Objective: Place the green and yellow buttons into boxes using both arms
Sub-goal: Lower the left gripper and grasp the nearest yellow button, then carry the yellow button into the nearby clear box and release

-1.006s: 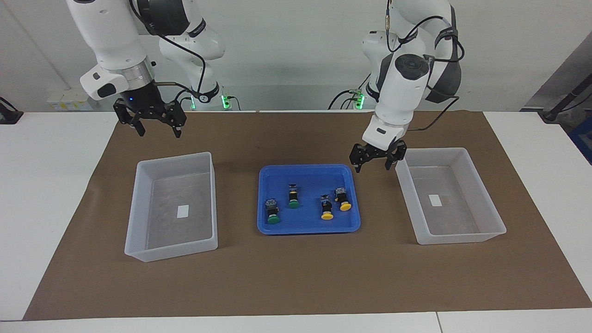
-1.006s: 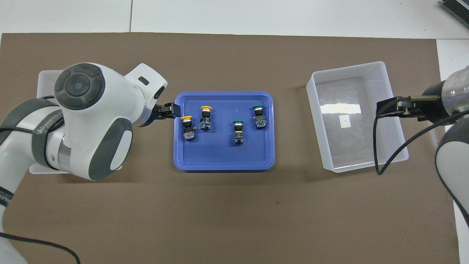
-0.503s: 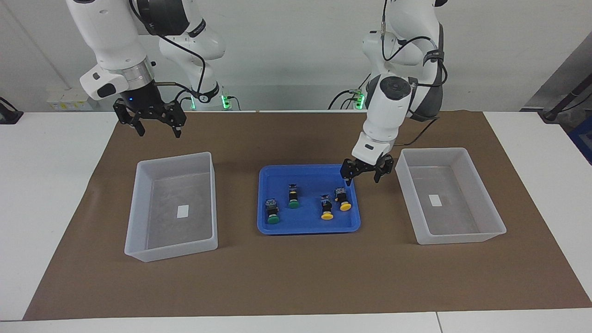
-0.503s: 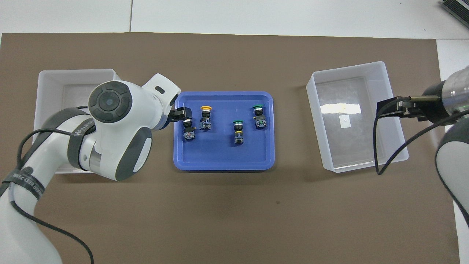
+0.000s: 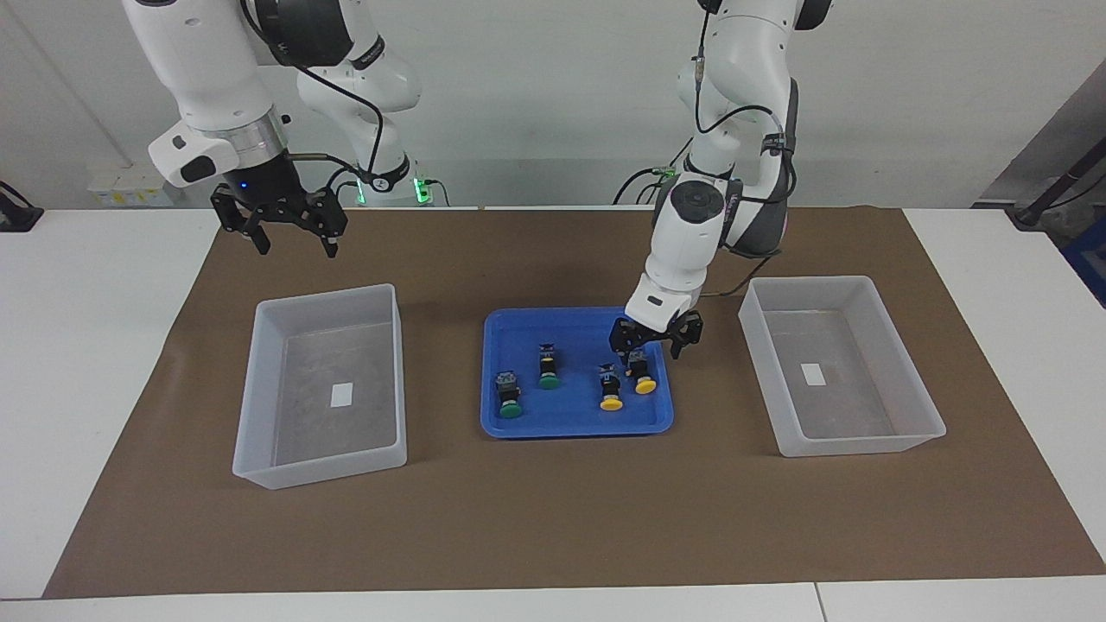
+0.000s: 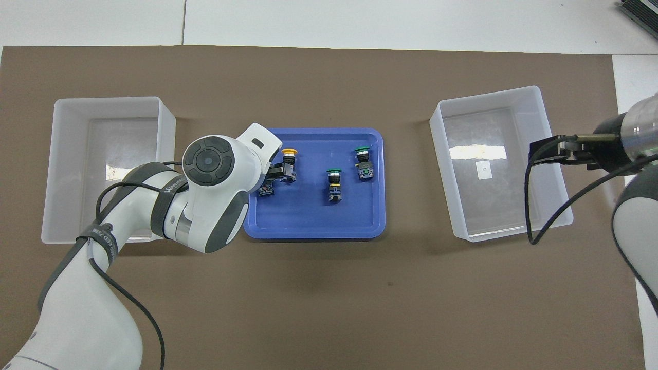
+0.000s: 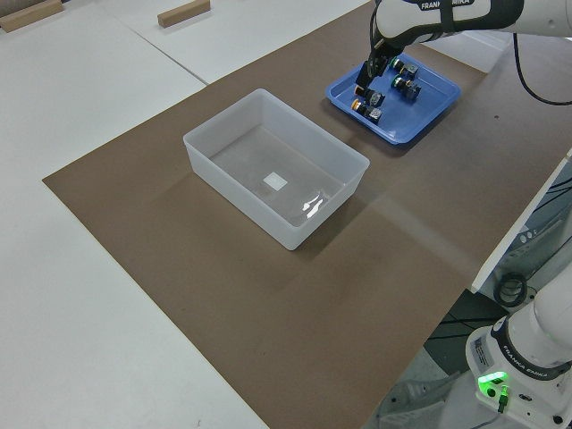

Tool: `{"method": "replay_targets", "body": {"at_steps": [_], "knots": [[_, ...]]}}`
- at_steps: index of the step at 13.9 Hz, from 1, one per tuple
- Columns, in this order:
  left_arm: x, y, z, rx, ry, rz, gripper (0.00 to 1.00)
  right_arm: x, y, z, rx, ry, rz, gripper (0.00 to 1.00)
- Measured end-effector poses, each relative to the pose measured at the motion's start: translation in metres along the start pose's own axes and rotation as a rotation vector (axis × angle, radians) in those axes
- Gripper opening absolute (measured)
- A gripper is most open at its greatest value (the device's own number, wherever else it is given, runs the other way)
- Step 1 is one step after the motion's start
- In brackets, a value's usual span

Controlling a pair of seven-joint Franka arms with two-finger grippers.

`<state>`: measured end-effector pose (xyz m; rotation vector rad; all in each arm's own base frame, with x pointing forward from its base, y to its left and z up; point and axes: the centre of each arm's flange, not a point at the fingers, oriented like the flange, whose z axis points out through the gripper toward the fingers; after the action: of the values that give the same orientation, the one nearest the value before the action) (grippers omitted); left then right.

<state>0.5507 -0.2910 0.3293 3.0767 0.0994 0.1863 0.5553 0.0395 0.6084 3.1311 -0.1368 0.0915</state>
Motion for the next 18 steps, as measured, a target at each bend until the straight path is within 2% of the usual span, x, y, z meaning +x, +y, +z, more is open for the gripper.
{"method": "replay_targets", "body": {"at_steps": [8, 15, 16, 17, 18], "knots": [[-0.008, 0.008, 0.009, -0.008, 0.008, -0.012, 0.97, 0.000, 0.000, 0.000, 0.000, 0.000, 0.000, 1.00], [-0.008, 0.011, 0.021, -0.021, 0.035, -0.026, 0.86, 0.000, 0.000, 0.000, 0.000, 0.000, 0.000, 1.00], [-0.006, 0.010, 0.020, -0.021, 0.038, -0.029, 0.79, 0.000, 0.000, 0.000, 0.000, 0.000, 0.000, 1.00], [-0.006, 0.009, 0.020, -0.022, 0.040, -0.030, 0.79, 0.000, 0.000, 0.000, 0.000, 0.000, 0.000, 1.00], [-0.006, 0.009, 0.020, -0.022, 0.041, -0.031, 0.73, 0.000, 0.000, 0.000, 0.000, 0.000, 0.000, 1.00]]}}
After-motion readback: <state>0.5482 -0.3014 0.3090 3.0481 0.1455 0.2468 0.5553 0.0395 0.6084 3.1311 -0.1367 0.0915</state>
